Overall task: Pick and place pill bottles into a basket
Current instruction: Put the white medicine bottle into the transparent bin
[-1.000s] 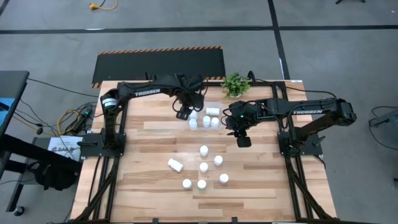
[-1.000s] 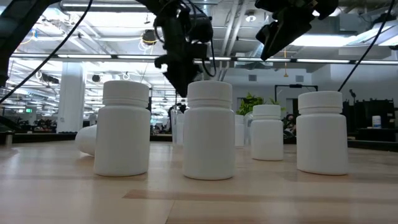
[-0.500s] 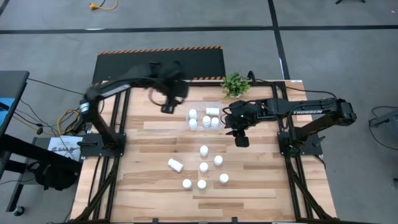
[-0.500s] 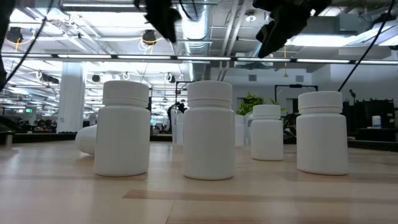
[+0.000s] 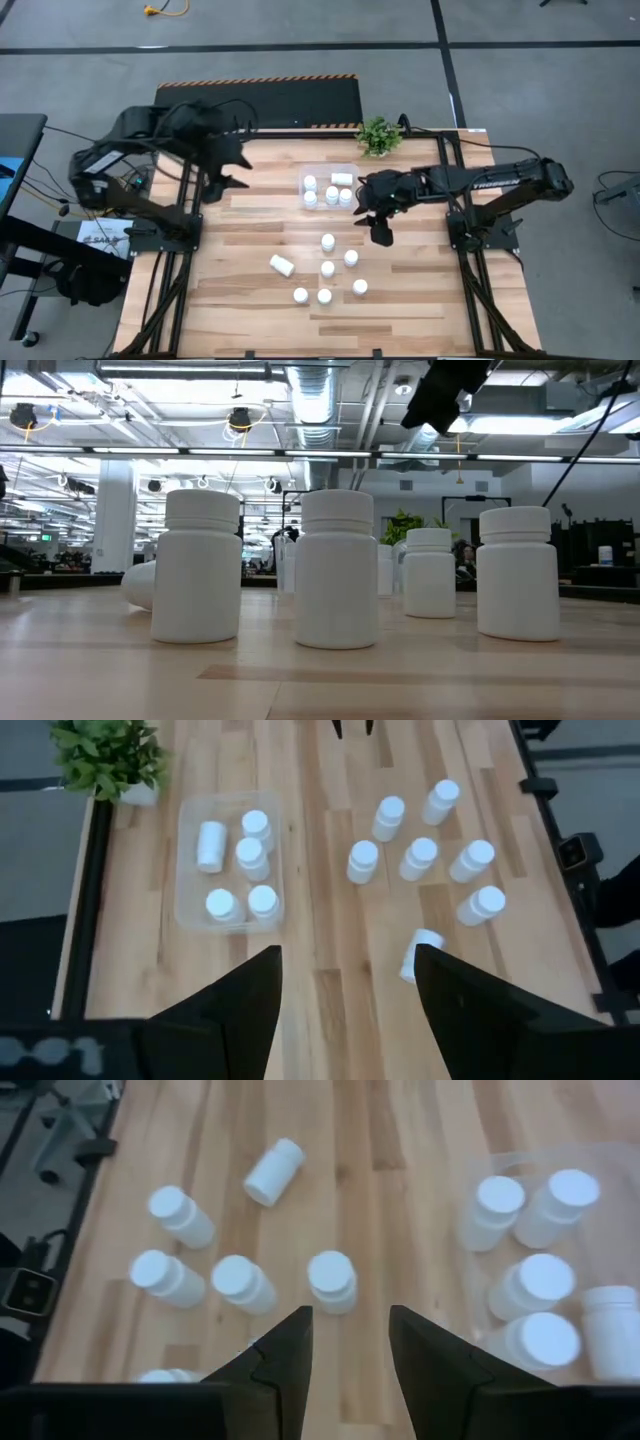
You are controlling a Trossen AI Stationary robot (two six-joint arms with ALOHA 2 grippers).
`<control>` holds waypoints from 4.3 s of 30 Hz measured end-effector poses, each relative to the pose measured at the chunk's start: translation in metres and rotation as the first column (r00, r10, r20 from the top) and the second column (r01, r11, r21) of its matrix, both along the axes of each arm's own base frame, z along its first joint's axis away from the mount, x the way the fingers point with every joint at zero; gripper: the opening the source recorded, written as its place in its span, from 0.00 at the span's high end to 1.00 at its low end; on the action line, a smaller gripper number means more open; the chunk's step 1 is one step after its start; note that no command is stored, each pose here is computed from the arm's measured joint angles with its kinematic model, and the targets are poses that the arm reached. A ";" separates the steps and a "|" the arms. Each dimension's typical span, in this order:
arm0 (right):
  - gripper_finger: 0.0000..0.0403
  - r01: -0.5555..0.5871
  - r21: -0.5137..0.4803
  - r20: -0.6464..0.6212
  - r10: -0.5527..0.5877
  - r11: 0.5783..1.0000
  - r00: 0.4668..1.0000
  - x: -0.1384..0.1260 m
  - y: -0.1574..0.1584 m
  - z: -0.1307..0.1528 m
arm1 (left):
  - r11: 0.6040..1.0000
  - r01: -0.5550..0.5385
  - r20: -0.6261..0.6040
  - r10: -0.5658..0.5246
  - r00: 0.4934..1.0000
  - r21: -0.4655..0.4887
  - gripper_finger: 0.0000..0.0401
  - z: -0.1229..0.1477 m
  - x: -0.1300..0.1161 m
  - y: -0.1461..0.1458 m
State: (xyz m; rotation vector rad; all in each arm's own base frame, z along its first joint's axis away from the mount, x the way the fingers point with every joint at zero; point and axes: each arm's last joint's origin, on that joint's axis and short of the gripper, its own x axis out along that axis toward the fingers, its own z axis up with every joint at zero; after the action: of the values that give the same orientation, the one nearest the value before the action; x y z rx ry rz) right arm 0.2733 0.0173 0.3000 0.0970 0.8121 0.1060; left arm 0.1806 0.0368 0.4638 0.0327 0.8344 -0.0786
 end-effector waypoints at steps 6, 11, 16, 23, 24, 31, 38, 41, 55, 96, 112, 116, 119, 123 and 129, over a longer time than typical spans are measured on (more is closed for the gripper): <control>0.69 0.012 0.018 0.004 -0.013 1.000 1.000 -0.001 0.020 0.001 | 0.999 -0.028 0.053 0.029 0.998 -0.026 0.46 -0.020 -0.018 -0.014; 0.69 0.024 0.022 0.008 -0.024 0.999 1.000 -0.003 0.035 0.001 | 0.998 -0.011 0.123 0.018 0.992 -0.056 0.46 -0.057 -0.024 -0.023; 0.69 0.021 0.060 -0.001 -0.021 0.998 1.000 -0.006 0.048 0.001 | 0.995 -0.009 0.172 0.026 0.985 -0.101 0.46 -0.102 -0.025 -0.029; 0.69 0.030 0.108 -0.032 -0.027 0.994 0.999 -0.003 0.063 -0.005 | 0.983 -0.002 0.255 0.049 0.966 -0.184 0.46 -0.159 -0.023 -0.038; 0.69 0.032 0.113 -0.045 -0.027 0.993 0.999 -0.002 0.065 -0.008 | 0.981 -0.002 0.266 0.054 0.963 -0.193 0.46 -0.166 -0.022 -0.039; 0.69 0.084 0.193 -0.082 -0.070 0.978 0.994 0.009 0.092 -0.025 | 0.971 -0.019 0.265 0.084 0.961 -0.240 0.46 -0.200 -0.020 -0.045; 0.69 0.137 0.212 -0.140 -0.109 0.968 0.984 0.017 0.119 -0.048 | 0.967 -0.023 0.225 0.082 0.971 -0.253 0.46 -0.212 -0.021 -0.049; 0.69 0.159 0.184 -0.169 -0.128 0.970 0.977 0.020 0.124 -0.060 | 0.968 -0.009 0.236 0.069 0.969 -0.250 0.46 -0.211 -0.021 -0.051; 0.66 0.227 0.097 -0.259 -0.196 0.969 0.946 0.036 0.097 -0.072 | 0.971 0.002 0.241 0.058 0.969 -0.240 0.46 -0.211 -0.021 -0.051; 0.41 -0.038 -0.073 -0.363 0.009 0.997 0.932 0.047 0.071 -0.097 | 0.971 -0.027 0.251 0.088 0.964 -0.236 0.46 -0.210 -0.020 -0.050; 0.40 -0.052 -0.094 -0.430 0.006 0.994 0.903 0.056 0.073 -0.124 | 0.971 -0.026 0.258 0.089 0.962 -0.239 0.46 -0.209 -0.019 -0.050; 0.41 -0.046 -0.091 -0.418 0.004 0.995 0.908 0.057 0.072 -0.123 | 0.970 -0.027 0.258 0.090 0.962 -0.240 0.46 -0.209 -0.020 -0.050; 0.42 -0.045 -0.088 -0.405 0.005 0.995 0.914 0.059 0.072 -0.122 | 0.970 -0.035 0.257 0.099 0.961 -0.241 0.46 -0.209 -0.019 -0.050; 0.49 -0.041 -0.083 -0.390 0.006 0.996 0.921 0.060 0.073 -0.122 | 0.969 -0.039 0.256 0.103 0.961 -0.243 0.46 -0.209 -0.019 -0.050; 0.63 -0.048 -0.063 -0.390 0.020 0.997 0.920 0.060 0.073 -0.121 | 0.969 -0.041 0.256 0.105 0.961 -0.243 0.46 -0.209 -0.019 -0.050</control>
State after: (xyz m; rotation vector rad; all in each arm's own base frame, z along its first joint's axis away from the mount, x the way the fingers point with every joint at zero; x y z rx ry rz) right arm 0.3333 0.0904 0.1792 0.0356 1.2164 0.0911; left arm 0.1611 -0.0134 0.2545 -0.2085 0.5510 -0.1007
